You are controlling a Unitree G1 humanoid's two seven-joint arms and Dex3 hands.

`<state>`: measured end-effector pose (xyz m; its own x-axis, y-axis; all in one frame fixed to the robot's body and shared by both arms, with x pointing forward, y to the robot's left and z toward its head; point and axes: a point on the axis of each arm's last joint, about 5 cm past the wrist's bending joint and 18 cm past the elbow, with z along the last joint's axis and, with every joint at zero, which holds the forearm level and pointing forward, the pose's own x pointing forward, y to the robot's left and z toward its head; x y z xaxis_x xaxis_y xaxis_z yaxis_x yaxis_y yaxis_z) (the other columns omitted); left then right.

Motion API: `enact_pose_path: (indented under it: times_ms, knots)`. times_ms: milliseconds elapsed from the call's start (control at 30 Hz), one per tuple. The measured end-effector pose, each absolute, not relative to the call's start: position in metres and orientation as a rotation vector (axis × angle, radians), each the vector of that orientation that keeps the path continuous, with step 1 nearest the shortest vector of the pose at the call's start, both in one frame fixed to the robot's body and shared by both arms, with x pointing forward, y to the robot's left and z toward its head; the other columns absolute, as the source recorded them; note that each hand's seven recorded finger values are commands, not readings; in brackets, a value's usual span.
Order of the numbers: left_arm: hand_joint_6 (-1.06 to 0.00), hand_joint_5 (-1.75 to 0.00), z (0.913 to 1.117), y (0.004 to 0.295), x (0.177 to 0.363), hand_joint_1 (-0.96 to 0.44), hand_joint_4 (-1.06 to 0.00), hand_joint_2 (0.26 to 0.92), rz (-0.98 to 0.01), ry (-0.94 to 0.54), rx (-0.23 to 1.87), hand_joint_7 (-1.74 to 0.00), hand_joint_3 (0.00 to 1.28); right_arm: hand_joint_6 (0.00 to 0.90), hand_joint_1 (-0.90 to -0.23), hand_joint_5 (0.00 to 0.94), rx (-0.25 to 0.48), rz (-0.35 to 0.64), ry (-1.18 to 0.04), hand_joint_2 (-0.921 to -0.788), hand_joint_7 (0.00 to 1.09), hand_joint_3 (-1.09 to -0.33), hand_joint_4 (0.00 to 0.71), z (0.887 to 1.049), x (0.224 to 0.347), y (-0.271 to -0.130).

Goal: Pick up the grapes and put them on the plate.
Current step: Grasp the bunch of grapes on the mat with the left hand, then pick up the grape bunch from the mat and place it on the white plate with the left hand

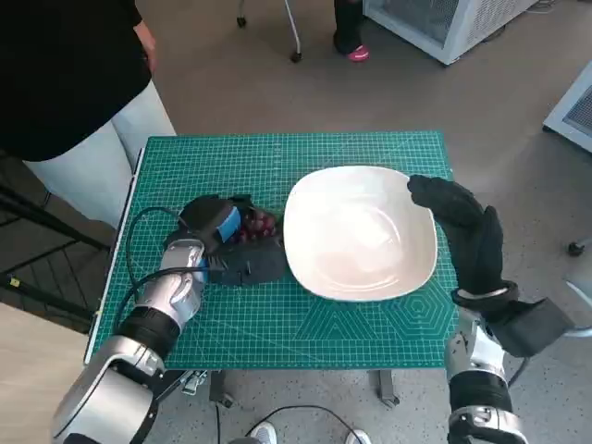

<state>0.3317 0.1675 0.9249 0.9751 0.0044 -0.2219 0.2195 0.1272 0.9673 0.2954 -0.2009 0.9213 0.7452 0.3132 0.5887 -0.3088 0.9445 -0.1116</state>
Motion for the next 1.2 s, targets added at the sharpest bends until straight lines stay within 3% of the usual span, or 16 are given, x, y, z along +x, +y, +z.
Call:
enact_pose_path:
  times_ms: [1200]
  knots:
    - [-0.55,-1.34,0.935,0.167,0.328,0.0,-0.53,0.921,-0.171,0.223,1.408,-1.23,0.17,0.45,-0.439,0.0,-0.019,0.344,-0.661,-0.921,0.15,-0.623,0.501,0.923,0.295,-0.2]
